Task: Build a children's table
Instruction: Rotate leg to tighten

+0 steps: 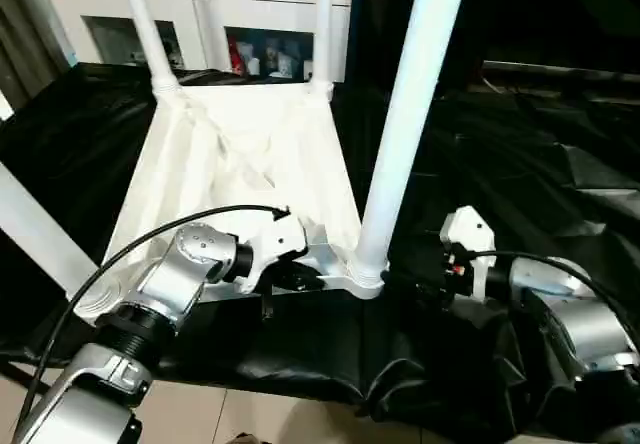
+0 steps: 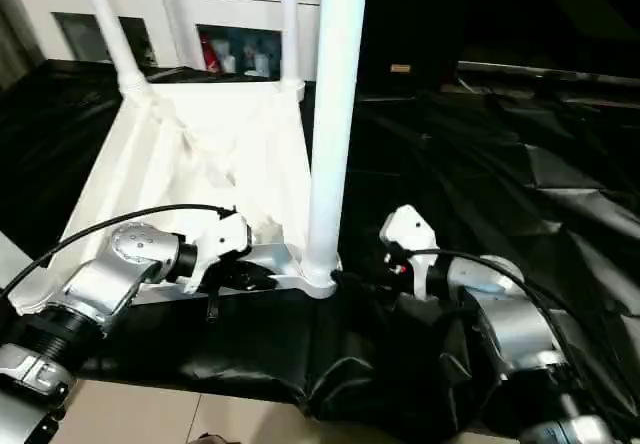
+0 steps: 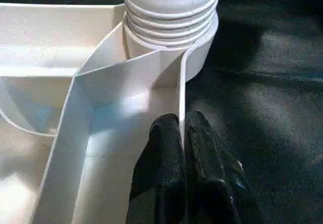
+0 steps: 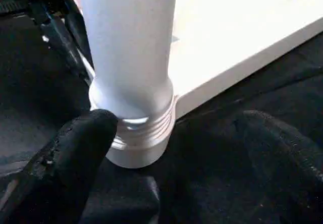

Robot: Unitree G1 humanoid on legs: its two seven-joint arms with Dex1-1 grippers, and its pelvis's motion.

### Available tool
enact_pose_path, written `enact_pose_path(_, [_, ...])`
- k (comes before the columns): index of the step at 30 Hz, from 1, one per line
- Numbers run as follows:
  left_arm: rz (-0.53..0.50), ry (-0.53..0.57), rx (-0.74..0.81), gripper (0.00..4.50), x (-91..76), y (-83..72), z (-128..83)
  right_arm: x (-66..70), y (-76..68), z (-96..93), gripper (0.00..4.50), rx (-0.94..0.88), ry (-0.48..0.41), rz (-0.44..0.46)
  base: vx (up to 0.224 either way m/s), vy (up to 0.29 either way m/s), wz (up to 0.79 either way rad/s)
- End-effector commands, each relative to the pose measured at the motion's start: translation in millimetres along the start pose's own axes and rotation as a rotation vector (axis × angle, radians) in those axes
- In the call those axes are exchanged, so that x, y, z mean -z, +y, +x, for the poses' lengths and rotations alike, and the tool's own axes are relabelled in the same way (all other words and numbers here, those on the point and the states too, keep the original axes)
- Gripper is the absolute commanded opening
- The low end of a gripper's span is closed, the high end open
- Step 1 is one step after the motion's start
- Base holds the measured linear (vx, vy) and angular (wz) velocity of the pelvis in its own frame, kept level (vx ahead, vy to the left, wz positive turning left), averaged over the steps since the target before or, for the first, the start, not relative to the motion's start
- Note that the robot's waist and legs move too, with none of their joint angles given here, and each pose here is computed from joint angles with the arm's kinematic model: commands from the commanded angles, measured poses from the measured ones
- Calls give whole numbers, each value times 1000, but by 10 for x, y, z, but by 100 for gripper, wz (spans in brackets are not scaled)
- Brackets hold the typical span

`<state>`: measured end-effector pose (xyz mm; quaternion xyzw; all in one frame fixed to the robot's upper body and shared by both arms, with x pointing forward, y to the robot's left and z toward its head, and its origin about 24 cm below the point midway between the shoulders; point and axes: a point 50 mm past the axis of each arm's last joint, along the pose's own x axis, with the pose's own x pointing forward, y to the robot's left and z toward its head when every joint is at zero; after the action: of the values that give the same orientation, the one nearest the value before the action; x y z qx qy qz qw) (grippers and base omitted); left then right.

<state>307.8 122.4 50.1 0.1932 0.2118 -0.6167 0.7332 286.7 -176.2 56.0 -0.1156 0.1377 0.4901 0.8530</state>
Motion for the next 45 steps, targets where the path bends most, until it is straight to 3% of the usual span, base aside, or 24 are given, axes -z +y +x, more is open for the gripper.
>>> enact_pose_path(1, [-8, -57, 27, 0, -78, -33, 105, -4, 66, 130, 444, -54, -4, -1, 0, 0, 0])
enact_pose_path(8, [-10, -60, 21, 0, -77, -23, 115, -8, 91, 140, 444, -97, -15, -13, 0, 0, 0])
enact_pose_path(16, [-4, -65, 15, 0, -87, -22, 108, -18, 64, -5, 444, -115, -40, -4, 0, 0, 0])
enact_pose_path(24, [-6, -72, 19, 0, -92, -37, 115, -6, 46, 23, 444, -103, -41, 3, 0, 0, 0])
enact_pose_path(25, [-12, -73, 17, 45, -91, -36, 114, -8, 48, 26, 450, -103, -43, 4, 0, 0, 0])
enact_pose_path(29, [-39, -95, 5, 62, -103, -22, 84, -15, 47, 32, 450, -103, -48, 7, 0, 0, 0])
enact_pose_path(31, [-31, -86, -20, 99, -74, -3, 48, -18, 43, 36, 450, -104, -50, 8, 0, 0, 0])
enact_pose_path(34, [-41, -71, -33, 108, -31, 14, 11, -22, 38, 42, 450, -103, -52, 8, 0, 0, 0])
enact_pose_path(36, [-49, -61, -26, 145, -9, 13, -15, -25, 34, 46, 450, -102, -53, 8, 0, 0, 0])
enact_pose_path(44, [-43, 1, -21, 145, 85, 0, -55, -27, 28, 57, 450, -98, -56, 7, 0, 0, 0])
enact_pose_path(45, [-46, -1, -21, 128, 84, 0, -51, -27, 27, 57, 450, -97, -56, 8, 0, 0, 0])
